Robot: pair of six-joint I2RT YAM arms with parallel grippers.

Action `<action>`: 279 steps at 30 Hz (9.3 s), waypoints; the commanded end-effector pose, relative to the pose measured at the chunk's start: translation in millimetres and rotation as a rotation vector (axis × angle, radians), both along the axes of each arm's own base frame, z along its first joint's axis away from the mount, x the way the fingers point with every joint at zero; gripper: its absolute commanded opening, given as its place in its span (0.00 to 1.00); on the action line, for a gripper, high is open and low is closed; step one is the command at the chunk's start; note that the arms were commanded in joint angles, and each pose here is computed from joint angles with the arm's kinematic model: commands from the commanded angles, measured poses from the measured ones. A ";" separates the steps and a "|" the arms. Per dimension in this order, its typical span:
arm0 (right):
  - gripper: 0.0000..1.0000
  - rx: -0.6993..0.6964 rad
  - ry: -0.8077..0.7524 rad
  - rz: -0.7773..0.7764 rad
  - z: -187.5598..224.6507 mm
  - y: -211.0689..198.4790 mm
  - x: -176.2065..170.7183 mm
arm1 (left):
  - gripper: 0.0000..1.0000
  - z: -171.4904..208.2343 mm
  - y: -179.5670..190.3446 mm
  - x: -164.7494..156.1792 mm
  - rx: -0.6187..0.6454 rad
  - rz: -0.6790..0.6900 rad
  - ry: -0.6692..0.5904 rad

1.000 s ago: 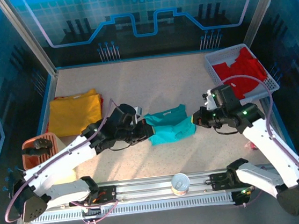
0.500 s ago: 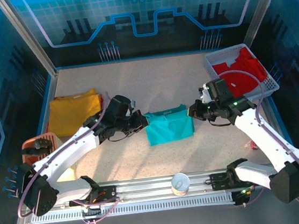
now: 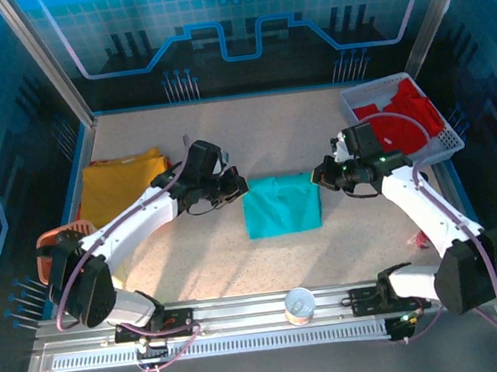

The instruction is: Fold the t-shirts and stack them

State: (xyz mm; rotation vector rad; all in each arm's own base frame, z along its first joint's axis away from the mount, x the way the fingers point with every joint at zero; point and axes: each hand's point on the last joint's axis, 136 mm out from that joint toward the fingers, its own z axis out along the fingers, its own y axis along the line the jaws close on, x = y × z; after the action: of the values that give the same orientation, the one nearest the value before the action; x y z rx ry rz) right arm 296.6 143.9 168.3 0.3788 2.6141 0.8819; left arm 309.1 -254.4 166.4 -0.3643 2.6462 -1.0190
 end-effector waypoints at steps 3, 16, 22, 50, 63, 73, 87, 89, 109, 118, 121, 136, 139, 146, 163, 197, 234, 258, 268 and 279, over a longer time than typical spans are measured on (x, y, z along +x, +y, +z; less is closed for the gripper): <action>0.00 0.049 -0.047 0.010 7.5 2.9 24.7 | 0.00 5.7 -6.1 22.5 -0.016 -0.032 -0.040; 0.00 0.057 -0.027 0.034 -11.3 9.2 59.7 | 0.00 -21.5 2.0 50.7 0.013 0.004 -0.017; 0.00 0.059 -0.005 0.042 -25.7 10.5 70.0 | 0.00 -39.5 4.5 63.1 0.014 0.016 0.005; 0.88 0.153 -0.062 0.061 0.8 29.5 61.9 | 0.57 1.8 2.0 47.6 -0.035 0.033 -0.040; 0.89 0.300 -0.009 0.007 -31.2 55.6 11.0 | 0.56 -31.4 -62.2 -8.1 -0.142 -0.041 0.002; 0.88 0.283 0.071 0.001 -87.3 60.4 -11.7 | 0.54 -104.9 -66.1 -26.9 -0.128 -0.031 0.120; 0.86 0.198 0.170 -0.064 -133.1 17.0 -39.2 | 0.54 -151.3 -29.9 -54.6 0.000 -0.036 0.205; 0.86 0.197 0.158 -0.070 -128.1 13.3 -37.9 | 0.54 -147.9 -21.9 -54.7 0.002 -0.028 0.209; 0.87 0.286 -0.048 -0.067 -27.3 35.0 60.5 | 0.57 -25.2 -37.3 43.4 -0.105 -0.071 -0.032; 0.86 0.320 0.058 -0.063 -90.4 53.2 86.1 | 0.55 -93.3 -50.2 70.3 -0.091 -0.055 0.063; 0.84 0.303 0.086 -0.069 -109.0 50.5 86.3 | 0.54 -112.1 -43.4 71.7 -0.078 -0.044 0.094; 0.87 0.213 -0.068 0.051 -29.7 45.7 76.9 | 0.57 -39.0 25.7 47.9 0.108 -0.091 -0.049; 0.88 0.185 -0.100 0.077 -15.3 41.8 66.7 | 0.62 -32.4 40.9 31.6 0.134 -0.093 -0.070; 0.90 0.118 -0.110 0.125 -15.5 32.0 40.1 | 0.79 -44.4 64.7 -1.0 0.200 -0.141 -0.117; 0.91 0.104 -0.023 0.115 -52.4 21.7 2.2 | 0.60 -123.3 39.7 12.9 0.222 -0.164 0.153; 0.90 0.106 0.007 0.128 -66.4 18.8 -8.0 | 0.51 -131.0 17.5 12.7 0.294 -0.192 0.199; 0.89 0.091 0.045 0.116 -78.4 11.2 -18.7 | 0.01 -144.0 -1.2 24.5 0.287 -0.247 0.161; 0.89 0.142 -0.023 0.108 -56.8 3.3 -4.9 | 0.00 25.5 130.2 5.3 0.748 -0.344 -0.050; 0.89 0.178 -0.044 0.121 -53.6 6.1 2.8 | 0.00 64.2 174.6 8.3 0.979 -0.379 -0.051; 0.89 0.214 -0.013 0.136 -63.6 12.2 11.0 | 0.00 114.6 221.5 12.8 1.141 -0.317 -0.104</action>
State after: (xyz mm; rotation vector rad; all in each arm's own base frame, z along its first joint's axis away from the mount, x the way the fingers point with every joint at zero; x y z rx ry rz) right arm 296.8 154.9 94.5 0.2840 2.6051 1.1749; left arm 329.2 -51.5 263.2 0.3296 2.7478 0.3857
